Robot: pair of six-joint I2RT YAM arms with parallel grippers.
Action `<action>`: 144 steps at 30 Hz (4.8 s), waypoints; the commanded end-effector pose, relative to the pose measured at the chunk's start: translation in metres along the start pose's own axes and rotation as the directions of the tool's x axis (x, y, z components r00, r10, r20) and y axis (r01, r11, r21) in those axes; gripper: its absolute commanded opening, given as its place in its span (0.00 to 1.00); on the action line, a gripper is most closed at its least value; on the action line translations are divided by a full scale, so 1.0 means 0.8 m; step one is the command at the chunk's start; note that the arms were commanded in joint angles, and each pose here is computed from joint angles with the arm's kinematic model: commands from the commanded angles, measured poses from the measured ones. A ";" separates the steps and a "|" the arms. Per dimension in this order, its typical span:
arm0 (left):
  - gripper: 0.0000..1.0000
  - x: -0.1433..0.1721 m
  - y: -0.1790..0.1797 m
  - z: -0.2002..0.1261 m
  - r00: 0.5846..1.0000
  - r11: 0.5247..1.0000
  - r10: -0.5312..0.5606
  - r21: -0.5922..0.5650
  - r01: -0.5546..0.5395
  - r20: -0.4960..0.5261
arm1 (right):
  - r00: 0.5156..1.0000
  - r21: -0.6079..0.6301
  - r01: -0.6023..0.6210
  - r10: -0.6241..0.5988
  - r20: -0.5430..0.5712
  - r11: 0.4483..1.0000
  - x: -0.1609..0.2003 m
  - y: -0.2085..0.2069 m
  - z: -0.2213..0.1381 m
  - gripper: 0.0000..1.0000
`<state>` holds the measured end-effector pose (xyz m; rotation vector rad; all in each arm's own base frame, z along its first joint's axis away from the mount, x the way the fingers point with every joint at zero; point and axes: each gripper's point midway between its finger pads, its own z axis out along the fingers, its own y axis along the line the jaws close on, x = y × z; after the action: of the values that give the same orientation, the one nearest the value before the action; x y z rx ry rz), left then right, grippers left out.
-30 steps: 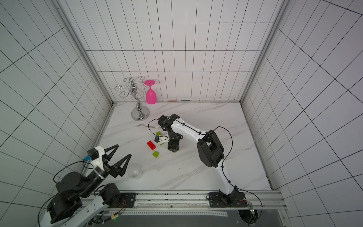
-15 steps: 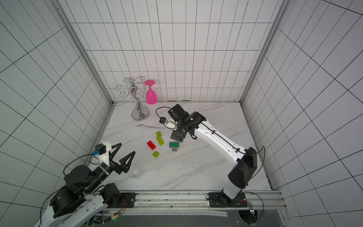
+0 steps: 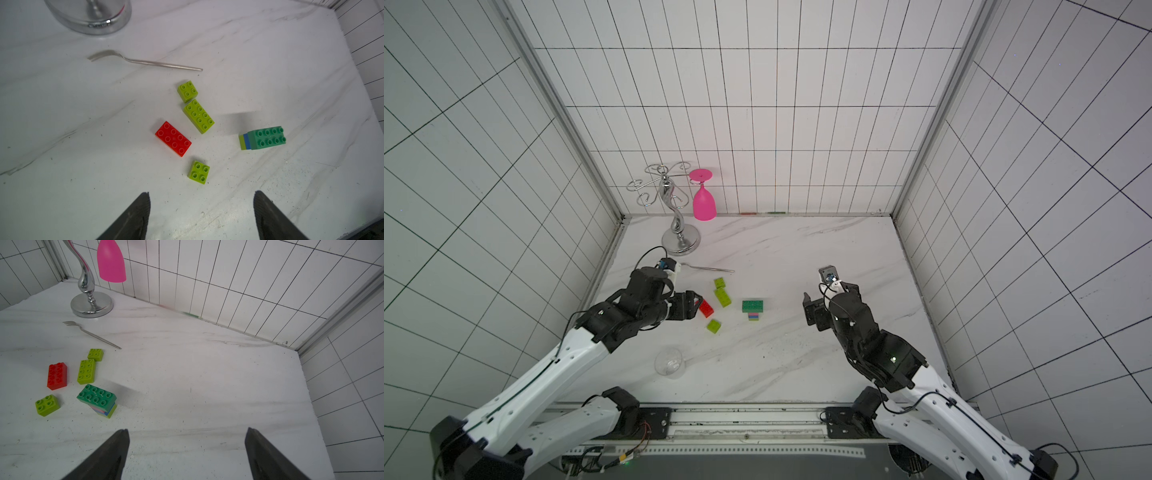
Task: Assemble a spoon with lego
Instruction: Pick up the lego brick from the center of the board, then assemble the lego brick with the lego brick.
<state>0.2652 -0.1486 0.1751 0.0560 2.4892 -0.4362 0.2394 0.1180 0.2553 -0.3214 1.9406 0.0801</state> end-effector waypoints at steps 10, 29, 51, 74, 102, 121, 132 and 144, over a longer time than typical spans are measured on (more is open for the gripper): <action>0.62 0.000 0.040 0.130 0.969 0.956 -0.136 -0.284 0.073 -0.207 | 0.985 -0.036 -0.170 0.170 -0.002 0.985 0.063 0.019 0.039 0.85; 0.56 0.032 0.074 0.192 0.930 0.925 -0.256 -0.348 0.156 -0.264 | 0.985 -0.092 -0.168 0.163 -0.063 0.982 0.074 0.036 0.043 0.82; 0.57 0.045 0.099 0.162 0.933 0.929 -0.158 -0.370 0.029 -0.324 | 0.985 -0.096 -0.139 0.127 -0.117 0.986 0.086 0.046 0.056 0.82; 0.37 0.036 0.104 0.173 0.911 0.911 -0.216 -0.408 0.060 -0.350 | 0.984 -0.136 -0.139 0.121 -0.130 0.981 0.087 0.055 0.054 0.82; 0.11 -0.033 0.012 0.102 0.878 0.921 0.349 -0.054 -0.386 -0.328 | 0.984 -0.159 -0.147 0.127 -0.127 0.976 0.086 0.059 0.052 0.81; 0.01 -0.006 -0.160 0.027 0.186 0.103 0.977 0.529 -0.842 0.106 | 0.985 -0.221 -0.153 0.130 -0.112 0.963 0.086 0.073 0.053 0.81; 0.01 0.022 -0.187 0.086 0.027 -0.003 0.999 0.571 -0.821 0.043 | 0.984 -0.181 -0.180 0.174 -0.049 0.967 0.078 0.056 0.046 0.82; 0.01 0.025 -0.178 0.118 -0.043 -0.020 0.999 0.564 -0.825 -0.027 | 0.982 -0.178 -0.188 0.187 -0.023 0.966 0.075 0.052 0.043 0.82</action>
<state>0.2728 -0.3158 0.1354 2.2220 1.9078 -0.2772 0.2356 0.1591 0.1882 -0.2829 1.9702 0.3994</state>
